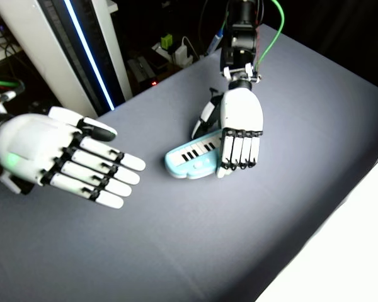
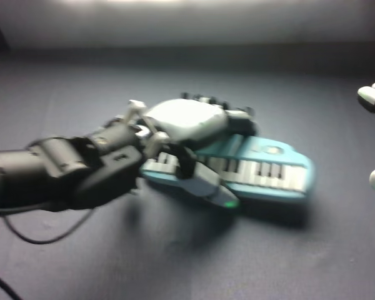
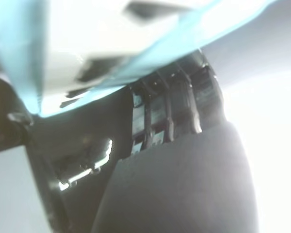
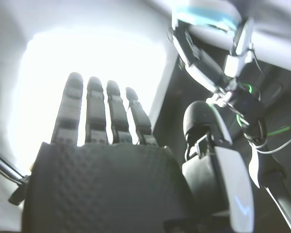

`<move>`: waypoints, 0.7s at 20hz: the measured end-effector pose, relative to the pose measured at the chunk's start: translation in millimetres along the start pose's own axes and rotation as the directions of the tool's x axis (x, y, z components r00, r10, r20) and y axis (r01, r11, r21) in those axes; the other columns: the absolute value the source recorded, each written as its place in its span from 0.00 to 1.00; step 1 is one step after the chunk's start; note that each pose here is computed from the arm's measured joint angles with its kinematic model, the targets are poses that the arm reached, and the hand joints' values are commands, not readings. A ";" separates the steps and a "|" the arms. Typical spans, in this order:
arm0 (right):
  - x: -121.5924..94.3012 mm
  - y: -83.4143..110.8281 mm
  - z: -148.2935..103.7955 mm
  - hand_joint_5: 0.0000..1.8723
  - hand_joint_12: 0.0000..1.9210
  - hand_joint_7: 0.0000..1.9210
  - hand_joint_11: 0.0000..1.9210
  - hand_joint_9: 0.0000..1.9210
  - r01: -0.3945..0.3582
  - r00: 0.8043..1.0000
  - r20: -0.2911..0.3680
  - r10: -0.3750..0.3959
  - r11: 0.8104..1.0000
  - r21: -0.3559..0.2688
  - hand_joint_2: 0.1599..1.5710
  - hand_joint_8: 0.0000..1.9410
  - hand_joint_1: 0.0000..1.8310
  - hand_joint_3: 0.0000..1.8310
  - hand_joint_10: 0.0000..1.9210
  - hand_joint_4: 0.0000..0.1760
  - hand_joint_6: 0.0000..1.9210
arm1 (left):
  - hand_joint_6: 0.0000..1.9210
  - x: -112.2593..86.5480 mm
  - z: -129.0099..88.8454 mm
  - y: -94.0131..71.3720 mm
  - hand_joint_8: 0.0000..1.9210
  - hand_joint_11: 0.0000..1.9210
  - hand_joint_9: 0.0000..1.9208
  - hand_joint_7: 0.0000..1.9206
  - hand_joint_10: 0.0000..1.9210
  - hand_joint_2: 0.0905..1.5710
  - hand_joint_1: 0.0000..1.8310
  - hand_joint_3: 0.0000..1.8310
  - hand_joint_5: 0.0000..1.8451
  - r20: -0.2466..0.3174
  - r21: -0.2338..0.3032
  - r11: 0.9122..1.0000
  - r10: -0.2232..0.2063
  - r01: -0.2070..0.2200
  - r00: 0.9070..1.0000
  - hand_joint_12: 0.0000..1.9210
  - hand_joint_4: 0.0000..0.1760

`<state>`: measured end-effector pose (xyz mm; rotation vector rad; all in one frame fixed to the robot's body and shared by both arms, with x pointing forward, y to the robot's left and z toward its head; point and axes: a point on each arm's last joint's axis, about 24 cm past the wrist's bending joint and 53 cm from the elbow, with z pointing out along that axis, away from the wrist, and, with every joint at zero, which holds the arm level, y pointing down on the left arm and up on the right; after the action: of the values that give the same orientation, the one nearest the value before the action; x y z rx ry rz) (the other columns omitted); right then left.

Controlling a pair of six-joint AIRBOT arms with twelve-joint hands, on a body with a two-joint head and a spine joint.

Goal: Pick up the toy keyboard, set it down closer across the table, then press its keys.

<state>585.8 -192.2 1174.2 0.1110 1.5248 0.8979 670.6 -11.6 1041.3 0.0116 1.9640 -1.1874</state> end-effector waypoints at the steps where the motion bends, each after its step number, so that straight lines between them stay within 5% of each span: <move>1: -0.3 1.1 0.0 0.00 0.00 0.00 0.00 0.00 0.001 1.000 0.001 -0.001 1.000 -0.005 0.87 0.00 0.00 0.00 0.00 0.00 0.00 | 0.04 13.5 12.1 -11.0 0.01 0.00 0.16 0.21 0.14 0.71 0.51 0.00 0.20 -0.023 0.025 1.000 -0.007 0.008 1.000 0.58 0.00; 4: -1.4 0.8 -0.5 0.00 0.00 0.00 0.00 0.00 0.001 1.000 0.004 -0.001 1.000 -0.009 0.88 0.00 0.00 0.00 0.00 0.00 0.00 | 0.00 44.5 44.3 -36.6 0.00 0.00 0.17 0.19 0.08 0.70 0.48 0.00 0.18 -0.098 0.051 0.999 0.013 -0.008 0.995 0.66 0.07; 6: -1.9 -1.8 -0.6 0.00 0.00 0.00 0.00 0.00 -0.002 1.000 0.005 0.002 1.000 0.001 0.88 0.00 0.00 0.00 0.00 0.04 0.00 | 0.00 52.0 48.2 -42.6 0.00 0.00 0.09 0.09 0.04 0.68 0.44 0.00 0.11 -0.112 0.063 0.998 0.016 -0.009 0.994 0.53 0.28; 8: -3.6 -4.0 -0.5 0.00 0.00 0.00 0.00 0.00 -0.004 1.000 0.011 0.004 1.000 0.009 0.88 0.00 0.00 0.00 0.00 0.00 0.00 | 0.00 49.1 47.0 -36.6 0.00 0.00 0.00 0.00 0.00 0.65 0.38 0.00 0.01 -0.112 0.047 0.999 0.017 -0.012 0.994 0.05 0.48; 9: -3.4 -2.8 -0.4 0.00 0.00 0.00 0.00 0.00 -0.002 1.000 0.009 0.002 1.000 0.003 0.87 0.00 0.00 0.00 0.00 0.01 0.00 | 0.00 46.0 45.3 -32.6 0.00 0.00 0.00 0.00 0.00 0.63 0.37 0.00 0.00 -0.109 0.037 0.999 0.017 -0.013 0.994 0.01 0.49; 10: -2.8 -1.7 -0.4 0.00 0.00 0.00 0.00 0.00 -0.001 1.000 0.006 0.001 1.000 -0.002 0.86 0.00 0.01 0.00 0.00 0.08 0.00 | 0.00 41.1 43.4 -29.1 0.00 0.00 0.00 0.00 0.00 0.59 0.33 0.00 0.00 -0.103 0.030 0.999 0.021 -0.018 0.994 0.00 0.63; 14: -2.4 -1.2 -0.4 0.00 0.00 0.00 0.00 0.00 0.000 1.000 0.005 0.000 1.000 -0.004 0.85 0.00 0.04 0.00 0.00 0.10 0.00 | 0.00 37.4 40.0 -25.4 0.00 0.00 0.00 0.00 0.00 0.56 0.27 0.00 0.00 -0.105 0.020 0.999 0.034 -0.032 0.994 0.00 0.69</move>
<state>586.4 -194.5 1175.3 0.1104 1.5184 0.9006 661.3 -69.5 1027.1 0.1176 2.0362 -1.2049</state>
